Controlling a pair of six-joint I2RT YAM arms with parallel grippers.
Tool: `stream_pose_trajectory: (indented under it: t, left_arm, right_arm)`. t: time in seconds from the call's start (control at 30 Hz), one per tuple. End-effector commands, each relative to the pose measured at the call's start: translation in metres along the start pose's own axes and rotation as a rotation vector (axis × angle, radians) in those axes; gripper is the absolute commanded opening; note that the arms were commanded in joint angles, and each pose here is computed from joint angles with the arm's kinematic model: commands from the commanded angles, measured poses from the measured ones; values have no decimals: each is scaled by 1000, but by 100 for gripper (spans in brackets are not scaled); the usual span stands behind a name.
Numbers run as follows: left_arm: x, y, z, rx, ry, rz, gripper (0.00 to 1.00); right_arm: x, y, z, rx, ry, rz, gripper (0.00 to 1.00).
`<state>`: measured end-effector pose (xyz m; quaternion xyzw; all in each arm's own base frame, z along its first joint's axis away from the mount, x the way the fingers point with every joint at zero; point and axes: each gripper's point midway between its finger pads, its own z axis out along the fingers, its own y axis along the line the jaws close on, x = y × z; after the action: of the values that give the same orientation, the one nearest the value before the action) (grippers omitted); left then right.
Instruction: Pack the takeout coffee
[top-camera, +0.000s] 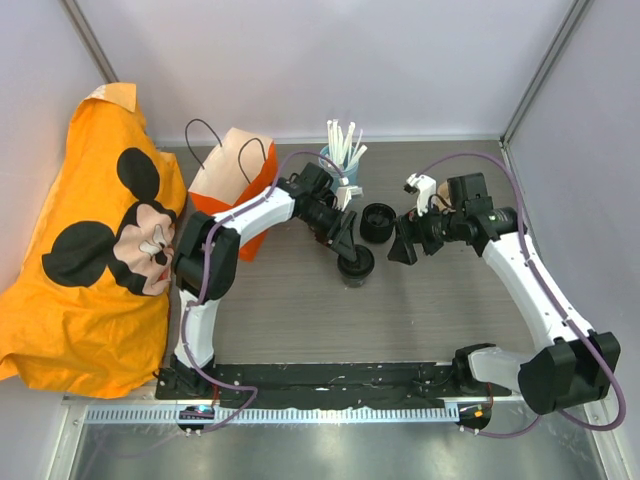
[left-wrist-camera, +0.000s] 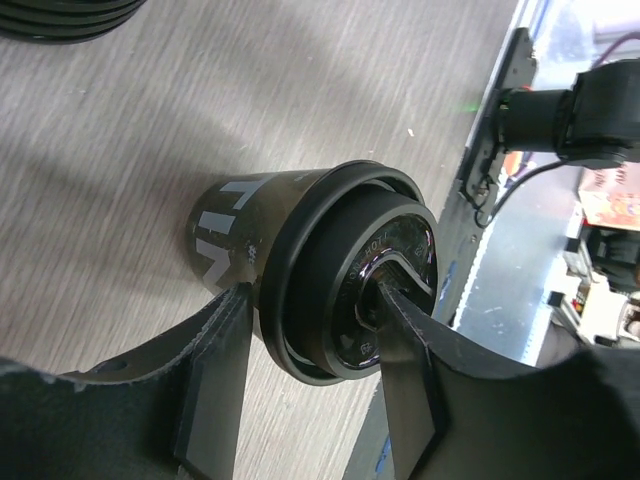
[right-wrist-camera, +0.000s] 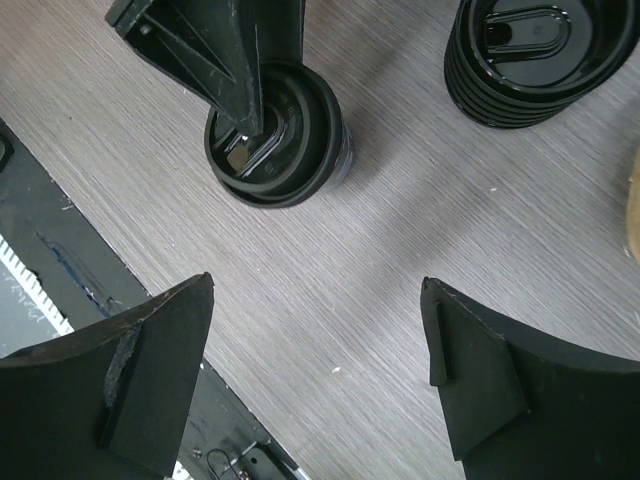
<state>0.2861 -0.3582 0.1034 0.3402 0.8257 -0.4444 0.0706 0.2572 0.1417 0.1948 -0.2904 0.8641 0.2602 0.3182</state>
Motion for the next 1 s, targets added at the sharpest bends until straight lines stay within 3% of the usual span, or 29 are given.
stream_pose_trajectory:
  t: [0.0,0.27,0.57,0.97]
  left_arm:
    - [21,26,15,-47,70,-30,43]
    - [28,39,13,-127,79,-39,39]
    - [33,53,11,-220,83,-41,34]
    - [35,58,12,-272,87,-29,31]
  right_arm:
    - [-9,-3,16,-44,-47,16,88]
    - [-2,-1,45,-172,-28,119,81]
    - [12,-14,60,-410,-10,403,65]
    - [21,-9,77,-542,33,533,55]
